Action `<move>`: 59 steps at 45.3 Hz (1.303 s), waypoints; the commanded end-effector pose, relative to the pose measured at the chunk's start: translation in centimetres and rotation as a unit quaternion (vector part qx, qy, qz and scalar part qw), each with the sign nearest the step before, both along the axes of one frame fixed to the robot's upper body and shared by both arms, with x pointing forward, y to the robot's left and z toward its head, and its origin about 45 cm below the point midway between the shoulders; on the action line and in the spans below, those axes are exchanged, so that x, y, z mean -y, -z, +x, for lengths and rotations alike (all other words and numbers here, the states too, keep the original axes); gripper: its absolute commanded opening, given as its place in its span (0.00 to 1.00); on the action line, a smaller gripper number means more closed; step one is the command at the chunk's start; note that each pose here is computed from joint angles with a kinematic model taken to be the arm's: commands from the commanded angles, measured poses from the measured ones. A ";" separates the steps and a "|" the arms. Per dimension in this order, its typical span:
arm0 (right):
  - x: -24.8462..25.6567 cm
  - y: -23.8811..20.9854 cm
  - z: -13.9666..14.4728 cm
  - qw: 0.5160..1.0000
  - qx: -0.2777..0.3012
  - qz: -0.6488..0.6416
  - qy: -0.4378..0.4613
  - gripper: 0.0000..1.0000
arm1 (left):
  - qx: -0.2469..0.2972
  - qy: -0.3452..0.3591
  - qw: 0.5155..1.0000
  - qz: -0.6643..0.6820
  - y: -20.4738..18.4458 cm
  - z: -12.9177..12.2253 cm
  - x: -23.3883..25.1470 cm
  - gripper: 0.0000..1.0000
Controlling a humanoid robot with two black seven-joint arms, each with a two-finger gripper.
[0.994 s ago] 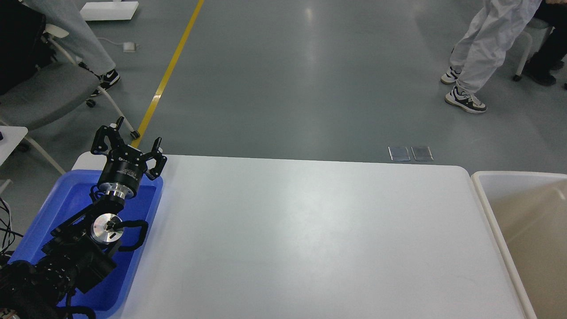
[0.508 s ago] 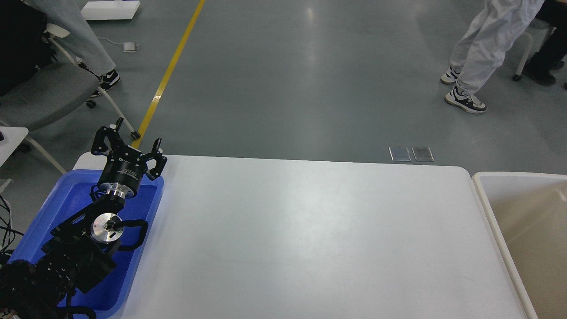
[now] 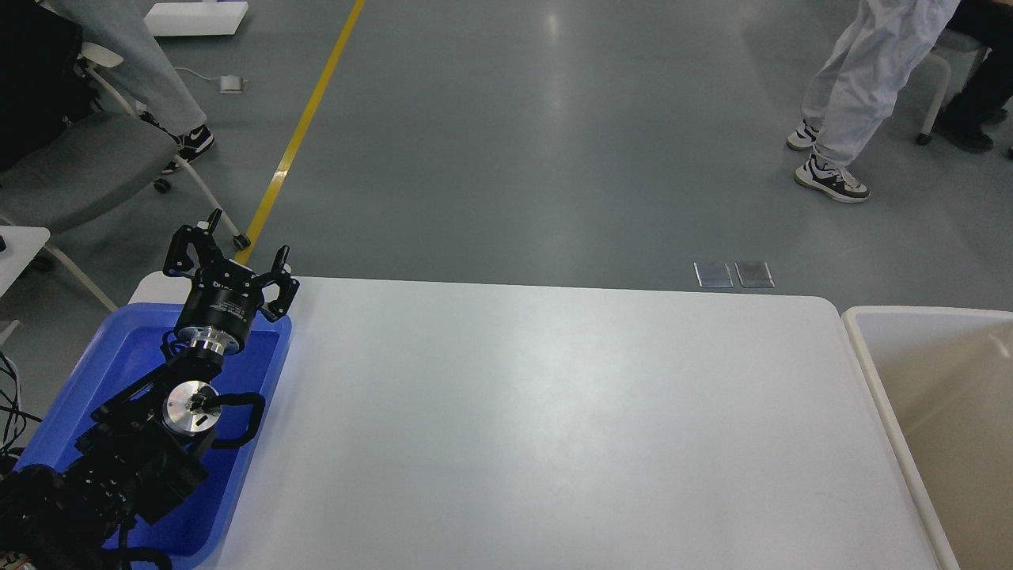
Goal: Tidy desktop
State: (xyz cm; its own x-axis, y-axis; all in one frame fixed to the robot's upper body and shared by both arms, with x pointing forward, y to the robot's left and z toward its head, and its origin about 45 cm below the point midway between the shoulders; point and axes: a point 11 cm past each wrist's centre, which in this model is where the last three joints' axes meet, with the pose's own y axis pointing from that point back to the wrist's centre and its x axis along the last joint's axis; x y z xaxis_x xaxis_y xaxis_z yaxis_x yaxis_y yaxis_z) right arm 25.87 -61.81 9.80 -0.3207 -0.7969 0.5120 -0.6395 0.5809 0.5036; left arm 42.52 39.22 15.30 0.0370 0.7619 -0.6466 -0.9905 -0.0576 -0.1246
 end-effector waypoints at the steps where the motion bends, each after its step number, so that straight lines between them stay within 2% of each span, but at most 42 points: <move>1: -0.9 -1.4 3.5 0.999 0.025 -0.016 0.013 0.00 | 0.000 0.001 1.000 0.000 0.0 0.0 0.0 1.00; 26: -1.2 -1.0 3.3 1.000 0.023 -0.013 0.014 0.00 | 0.000 0.001 1.000 0.000 0.0 0.0 0.0 1.00; 27: -1.2 -1.0 3.3 1.000 0.022 -0.013 0.013 0.10 | 0.000 0.000 1.000 0.000 0.0 0.0 0.0 1.00; 28: -1.2 -0.9 3.3 1.000 0.021 -0.013 0.013 0.25 | 0.000 0.000 1.000 0.000 0.0 0.0 0.0 1.00; 29: -1.2 -0.9 3.3 1.000 0.021 -0.013 0.013 0.46 | 0.000 0.001 1.000 0.000 0.0 0.0 0.0 1.00; 30: -1.1 -0.8 3.1 1.000 0.020 -0.014 0.014 0.96 | 0.000 0.000 1.000 0.000 0.0 0.0 0.0 1.00; 31: -1.2 -0.8 3.1 1.000 0.020 -0.013 0.014 0.98 | 0.000 0.001 1.000 0.000 0.0 0.0 0.0 1.00; 51: -1.4 -0.4 2.9 1.000 0.009 -0.018 0.005 1.00 | 0.000 0.000 1.000 0.000 0.0 0.0 0.0 1.00; 59: -1.7 -0.8 3.7 1.000 0.004 -0.028 -0.013 1.00 | 0.000 0.000 1.000 0.000 0.0 0.0 0.0 1.00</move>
State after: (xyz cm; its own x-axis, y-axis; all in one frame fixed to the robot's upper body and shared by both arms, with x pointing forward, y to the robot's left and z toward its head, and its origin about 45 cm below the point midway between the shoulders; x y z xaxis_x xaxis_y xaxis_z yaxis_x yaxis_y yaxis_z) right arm 29.03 -60.43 10.43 -0.3365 -0.7755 0.5342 -0.6465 0.6028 0.4677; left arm 42.52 39.22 15.30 0.0376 0.7618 -0.6468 -0.9905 -0.0571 -0.1248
